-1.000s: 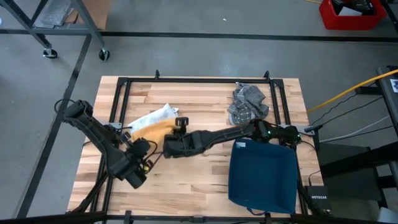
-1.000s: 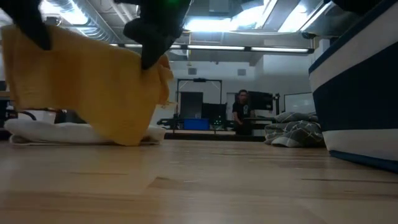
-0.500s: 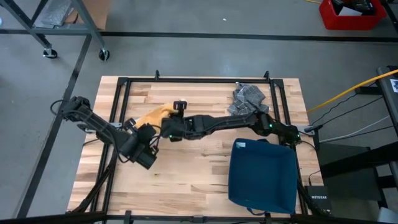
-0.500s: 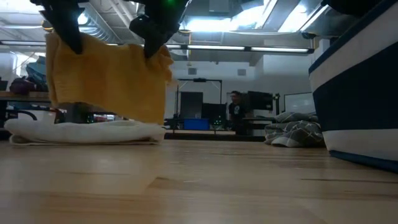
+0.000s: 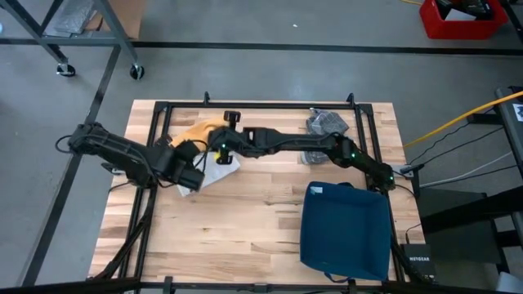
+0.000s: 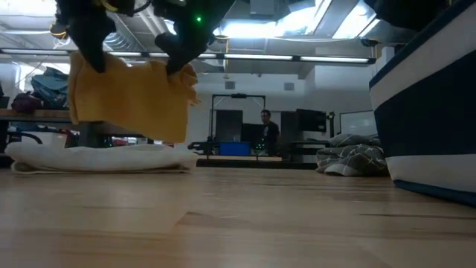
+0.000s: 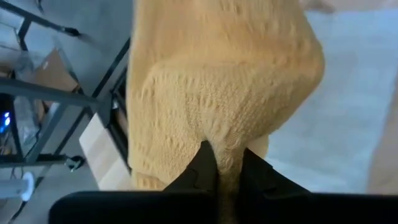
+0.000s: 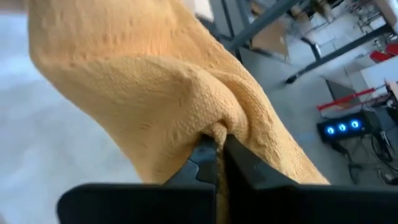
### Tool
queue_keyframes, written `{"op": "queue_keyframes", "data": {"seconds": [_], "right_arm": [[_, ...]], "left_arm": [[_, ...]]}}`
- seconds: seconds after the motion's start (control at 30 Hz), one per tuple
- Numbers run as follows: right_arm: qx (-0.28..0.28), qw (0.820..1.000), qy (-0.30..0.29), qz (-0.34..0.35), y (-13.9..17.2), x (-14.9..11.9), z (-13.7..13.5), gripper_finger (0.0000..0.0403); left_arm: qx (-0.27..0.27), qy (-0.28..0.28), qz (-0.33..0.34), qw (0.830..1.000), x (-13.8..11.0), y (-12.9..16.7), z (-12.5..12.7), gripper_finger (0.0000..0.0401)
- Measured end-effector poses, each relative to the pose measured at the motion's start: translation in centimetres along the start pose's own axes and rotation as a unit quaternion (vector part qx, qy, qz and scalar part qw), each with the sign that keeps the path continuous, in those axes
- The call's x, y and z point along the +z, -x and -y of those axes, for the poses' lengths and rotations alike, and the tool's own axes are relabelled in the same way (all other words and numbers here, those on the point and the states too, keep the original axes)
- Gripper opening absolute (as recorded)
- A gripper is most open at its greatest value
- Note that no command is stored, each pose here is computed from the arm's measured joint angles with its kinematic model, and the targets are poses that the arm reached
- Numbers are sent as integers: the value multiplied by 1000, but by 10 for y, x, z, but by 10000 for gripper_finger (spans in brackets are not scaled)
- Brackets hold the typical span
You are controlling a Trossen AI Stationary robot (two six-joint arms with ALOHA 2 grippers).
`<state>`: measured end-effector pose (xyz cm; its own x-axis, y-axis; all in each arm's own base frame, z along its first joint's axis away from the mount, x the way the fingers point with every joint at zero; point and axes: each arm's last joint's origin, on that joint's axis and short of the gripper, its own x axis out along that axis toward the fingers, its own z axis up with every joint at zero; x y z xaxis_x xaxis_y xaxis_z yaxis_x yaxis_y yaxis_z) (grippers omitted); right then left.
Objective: Fold towel
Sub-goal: Stack the yellow towel on the white towel
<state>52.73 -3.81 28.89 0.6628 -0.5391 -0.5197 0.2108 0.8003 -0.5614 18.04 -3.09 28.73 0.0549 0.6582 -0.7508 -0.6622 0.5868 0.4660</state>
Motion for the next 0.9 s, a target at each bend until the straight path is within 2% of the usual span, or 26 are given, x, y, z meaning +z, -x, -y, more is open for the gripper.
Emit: {"op": "queue_keyframes", "data": {"seconds": [0.17, 0.3, 0.4, 0.6, 0.73, 0.9], "right_arm": [[-10, 999, -11, 37, -11, 2, 19, 9], [18, 998, -36, 55, -17, 0, 28, 9], [40, 997, -47, 49, -24, -6, 19, 9], [71, 997, -28, 24, -42, -18, -10, 9], [92, 996, -10, 5, -50, -25, -31, 9], [108, 993, 15, -32, -47, -32, -44, 9]], "left_arm": [[14, 5, -15, 1000, -8, -14, -19, 14], [28, -11, -30, 999, -14, -25, -27, 14], [33, -20, -51, 998, -20, -32, -27, 14], [23, -35, -95, 995, -34, -41, -21, 14], [-22, -27, -122, 992, -46, -44, -8, 14], [-88, -12, -107, 990, -58, -46, 12, 14]]}}
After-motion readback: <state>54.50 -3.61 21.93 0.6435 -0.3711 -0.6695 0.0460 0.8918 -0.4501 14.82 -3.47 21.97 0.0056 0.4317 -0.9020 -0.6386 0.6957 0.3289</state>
